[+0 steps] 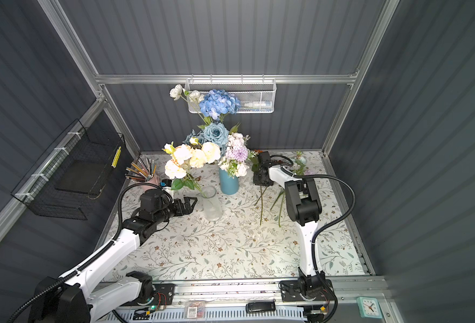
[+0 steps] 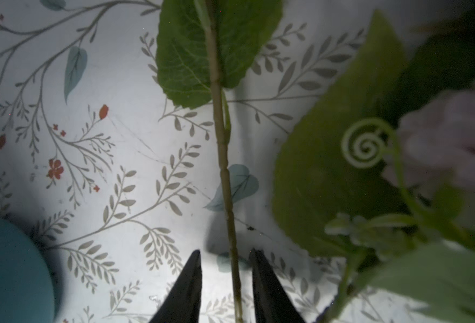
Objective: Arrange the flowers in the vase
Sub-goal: 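Close the right gripper on the orange gerbera stem in the pile, then lift the orange gerbera upward and carry it toward the glass vase, then lower the gerbera stem into the glass vase held by the left gripper, then open the right gripper and draw back toward the flower pile, then lower the right gripper and close it on the pink-white flower bunch stems, then lift the pink-white flower bunch upward with the right gripper, then carry the bunch over and lower its stems into the glass vase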
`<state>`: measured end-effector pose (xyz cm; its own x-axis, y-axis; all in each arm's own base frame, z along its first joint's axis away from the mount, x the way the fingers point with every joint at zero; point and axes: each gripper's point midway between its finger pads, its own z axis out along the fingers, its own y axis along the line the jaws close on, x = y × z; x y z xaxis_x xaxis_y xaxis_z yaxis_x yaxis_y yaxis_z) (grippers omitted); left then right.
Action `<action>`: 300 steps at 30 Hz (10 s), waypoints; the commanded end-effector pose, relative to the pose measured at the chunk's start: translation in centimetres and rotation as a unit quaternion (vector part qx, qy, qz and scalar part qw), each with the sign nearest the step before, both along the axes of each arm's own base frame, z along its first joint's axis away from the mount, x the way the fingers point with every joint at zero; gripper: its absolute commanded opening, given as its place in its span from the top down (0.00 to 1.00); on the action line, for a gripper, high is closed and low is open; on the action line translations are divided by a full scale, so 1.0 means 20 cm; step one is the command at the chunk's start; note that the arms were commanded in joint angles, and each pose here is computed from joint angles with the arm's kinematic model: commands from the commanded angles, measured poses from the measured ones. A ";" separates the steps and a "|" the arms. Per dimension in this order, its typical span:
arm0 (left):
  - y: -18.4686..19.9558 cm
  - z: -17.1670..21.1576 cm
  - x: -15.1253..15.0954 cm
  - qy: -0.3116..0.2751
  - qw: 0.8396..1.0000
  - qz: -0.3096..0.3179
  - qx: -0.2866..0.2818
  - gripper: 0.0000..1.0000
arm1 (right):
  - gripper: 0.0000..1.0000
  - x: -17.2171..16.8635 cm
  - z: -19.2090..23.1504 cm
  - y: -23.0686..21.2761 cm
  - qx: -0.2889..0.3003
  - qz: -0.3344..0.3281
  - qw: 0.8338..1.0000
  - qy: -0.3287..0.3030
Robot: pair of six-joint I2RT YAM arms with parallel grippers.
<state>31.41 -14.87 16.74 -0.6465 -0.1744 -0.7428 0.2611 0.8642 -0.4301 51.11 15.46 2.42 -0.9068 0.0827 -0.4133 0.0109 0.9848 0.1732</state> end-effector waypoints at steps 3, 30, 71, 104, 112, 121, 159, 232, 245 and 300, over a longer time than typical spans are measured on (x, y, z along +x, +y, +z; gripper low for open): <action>-0.02 0.13 0.02 -0.036 0.999 -0.008 -0.006 0.00 | 0.92 -0.03 -0.05 0.01 -0.002 0.001 1.000 0.025; 0.07 0.13 0.19 -0.003 0.996 0.091 0.002 0.00 | 1.00 -0.37 0.78 -0.20 0.110 -0.083 0.984 -0.111; -0.25 0.45 -0.16 -0.040 0.981 -0.166 -0.090 0.00 | 1.00 -1.03 2.43 0.74 0.171 0.266 0.721 -0.616; -0.17 0.58 0.29 -0.127 0.989 -0.023 -0.078 0.00 | 1.00 -0.92 2.07 1.16 0.269 0.351 0.647 -0.621; -0.17 0.52 0.24 -0.108 0.991 -0.032 -0.077 0.00 | 1.00 -0.97 1.73 1.23 0.242 0.395 0.664 -0.588; -0.17 0.47 0.19 -0.083 0.993 -0.041 -0.075 0.00 | 1.00 -0.96 1.49 1.26 0.196 0.398 0.690 -0.571; -0.10 0.63 0.00 -0.115 0.987 -0.033 -0.104 0.00 | 0.61 -1.07 1.16 1.30 0.104 0.454 0.720 -0.515; -0.11 0.55 0.02 -0.120 0.986 -0.033 -0.108 0.00 | 0.53 -0.37 0.10 -0.49 0.060 -0.213 0.974 -0.052; -0.10 0.57 0.02 -0.125 0.986 -0.029 -0.111 0.00 | 0.81 -0.34 0.04 -0.52 0.077 -0.227 0.970 -0.043; 0.02 0.56 -0.06 -0.109 0.993 -0.003 -0.035 0.00 | 1.00 -1.24 2.00 0.79 0.308 0.373 0.643 -0.593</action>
